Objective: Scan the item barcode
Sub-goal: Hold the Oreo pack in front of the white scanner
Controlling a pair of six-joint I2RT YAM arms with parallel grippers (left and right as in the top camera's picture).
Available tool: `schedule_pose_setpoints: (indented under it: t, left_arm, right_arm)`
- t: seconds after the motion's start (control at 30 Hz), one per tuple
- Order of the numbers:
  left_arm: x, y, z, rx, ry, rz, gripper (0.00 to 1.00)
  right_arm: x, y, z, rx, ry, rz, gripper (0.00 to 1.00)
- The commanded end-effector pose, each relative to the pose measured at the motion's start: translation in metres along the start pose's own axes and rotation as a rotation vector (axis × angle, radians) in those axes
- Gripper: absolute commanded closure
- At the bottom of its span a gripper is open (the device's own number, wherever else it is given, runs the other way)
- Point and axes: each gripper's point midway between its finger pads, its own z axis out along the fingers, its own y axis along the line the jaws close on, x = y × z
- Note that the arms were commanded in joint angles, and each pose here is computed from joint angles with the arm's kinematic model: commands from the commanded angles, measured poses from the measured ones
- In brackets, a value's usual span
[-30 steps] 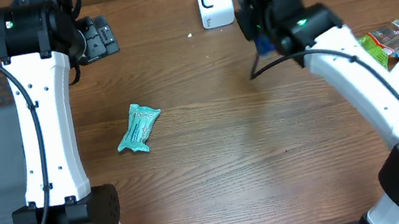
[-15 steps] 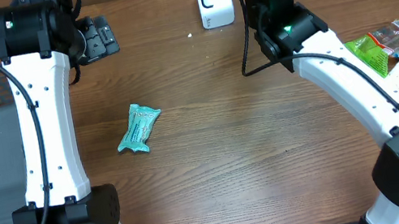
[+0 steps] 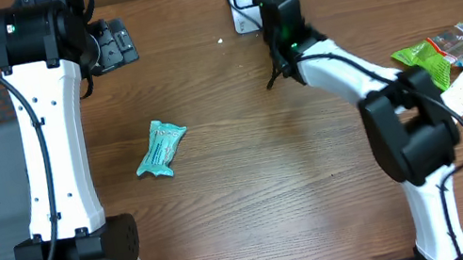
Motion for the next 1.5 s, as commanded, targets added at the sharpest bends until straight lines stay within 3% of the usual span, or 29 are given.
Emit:
schedule_pose_setpoints:
  t: [0.0,0.43,0.73,1.1,1.47]
  left_arm:
    - [-0.001,0.001,0.001,-0.012,-0.004,0.017,0.00]
    - [-0.001,0.001,0.001,-0.012,-0.003,0.017,0.00]
    - [-0.001,0.001,0.001,-0.012,-0.004,0.017,0.00]
    - [-0.001,0.001,0.001,-0.012,-0.004,0.017,0.00]
    - [-0.001,0.001,0.001,-0.012,-0.004,0.017,0.00]
  right_arm:
    - [-0.004,0.003,0.008,0.005,-0.058,-0.070,0.96]
    - [0.004,0.017,0.028,-0.010,-0.178,-0.045,0.96]
    - [0.003,0.018,0.028,-0.044,-0.195,0.230,0.96]
    - [0.017,0.042,0.032,-0.147,-0.173,0.182,0.96]
    - [0.023,0.060,0.033,-0.174,-0.171,0.012,0.96]
